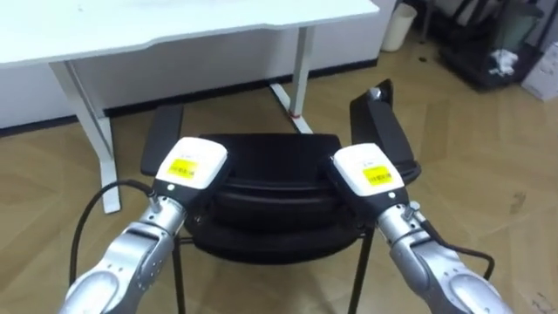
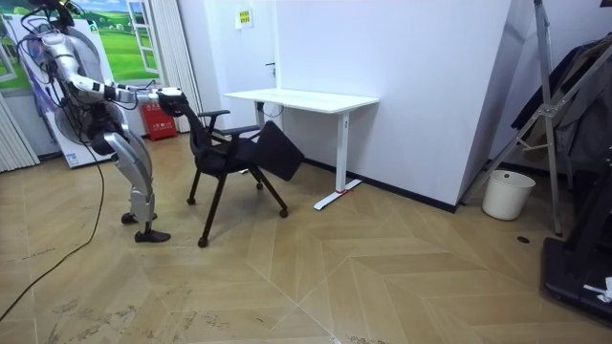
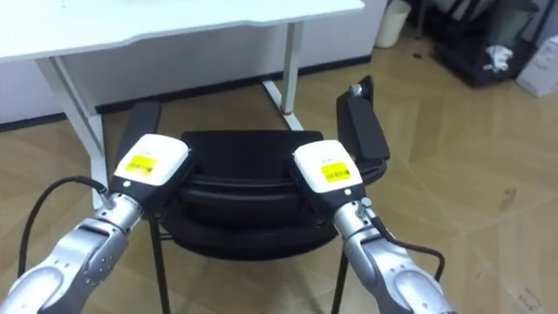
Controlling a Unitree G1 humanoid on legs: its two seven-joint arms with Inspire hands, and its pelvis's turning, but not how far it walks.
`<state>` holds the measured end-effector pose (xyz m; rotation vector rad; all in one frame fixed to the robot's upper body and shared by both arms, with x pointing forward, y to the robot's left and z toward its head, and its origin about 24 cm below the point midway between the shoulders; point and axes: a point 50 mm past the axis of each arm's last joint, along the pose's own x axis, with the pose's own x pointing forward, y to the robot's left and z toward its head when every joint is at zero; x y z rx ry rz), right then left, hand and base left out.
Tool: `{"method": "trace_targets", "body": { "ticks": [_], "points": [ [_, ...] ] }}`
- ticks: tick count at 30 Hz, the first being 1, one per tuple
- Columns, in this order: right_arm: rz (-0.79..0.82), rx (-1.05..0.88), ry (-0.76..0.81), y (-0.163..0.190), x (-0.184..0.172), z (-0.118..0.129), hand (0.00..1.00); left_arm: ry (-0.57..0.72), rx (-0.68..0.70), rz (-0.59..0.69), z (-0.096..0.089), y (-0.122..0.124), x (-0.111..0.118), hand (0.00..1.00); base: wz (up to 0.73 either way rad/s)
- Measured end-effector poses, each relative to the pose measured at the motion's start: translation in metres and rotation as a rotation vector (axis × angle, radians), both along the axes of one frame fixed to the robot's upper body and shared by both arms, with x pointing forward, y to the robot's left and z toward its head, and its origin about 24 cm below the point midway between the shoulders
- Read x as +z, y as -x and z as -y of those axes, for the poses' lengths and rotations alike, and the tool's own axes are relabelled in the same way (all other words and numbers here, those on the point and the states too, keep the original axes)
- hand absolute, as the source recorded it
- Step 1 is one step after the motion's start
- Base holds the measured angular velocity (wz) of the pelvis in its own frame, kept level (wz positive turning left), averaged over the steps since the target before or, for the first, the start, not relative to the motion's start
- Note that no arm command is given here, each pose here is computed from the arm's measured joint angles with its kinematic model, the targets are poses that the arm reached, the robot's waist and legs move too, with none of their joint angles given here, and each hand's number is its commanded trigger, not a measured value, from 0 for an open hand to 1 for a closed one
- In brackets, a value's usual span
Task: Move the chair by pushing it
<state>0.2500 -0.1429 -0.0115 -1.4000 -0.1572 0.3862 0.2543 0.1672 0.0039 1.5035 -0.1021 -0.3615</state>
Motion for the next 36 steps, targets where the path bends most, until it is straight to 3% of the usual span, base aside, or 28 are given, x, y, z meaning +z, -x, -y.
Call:
{"method": "trace_targets", "body": {
  "ticks": [9, 13, 18, 27, 36],
  "points": [
    [-0.008, -0.006, 0.006, 0.003, -0.002, 0.004, 1.0, 0.013, 0.006, -0.006, 0.005, 0.002, -0.003, 1.0, 0.36],
    [-0.029, -0.003, 0.017, 0.017, -0.011, 0.008, 1.0, 0.029, 0.015, -0.031, 0.007, 0.018, -0.016, 1.0, -0.11],
    [-0.014, 0.008, 0.0, 0.027, -0.011, 0.007, 1.0, 0.034, 0.016, -0.02, 0.005, 0.031, -0.014, 1.0, -0.16],
    [0.07, 0.025, 0.041, 0.017, 0.0, 0.004, 1.0, 0.048, 0.037, 0.016, 0.004, 0.024, -0.006, 1.0, -0.08],
    [0.094, -0.031, -0.011, 0.008, 0.007, 0.008, 1.0, -0.002, -0.021, 0.076, 0.01, 0.002, 0.018, 1.0, -0.01]
  ]
}}
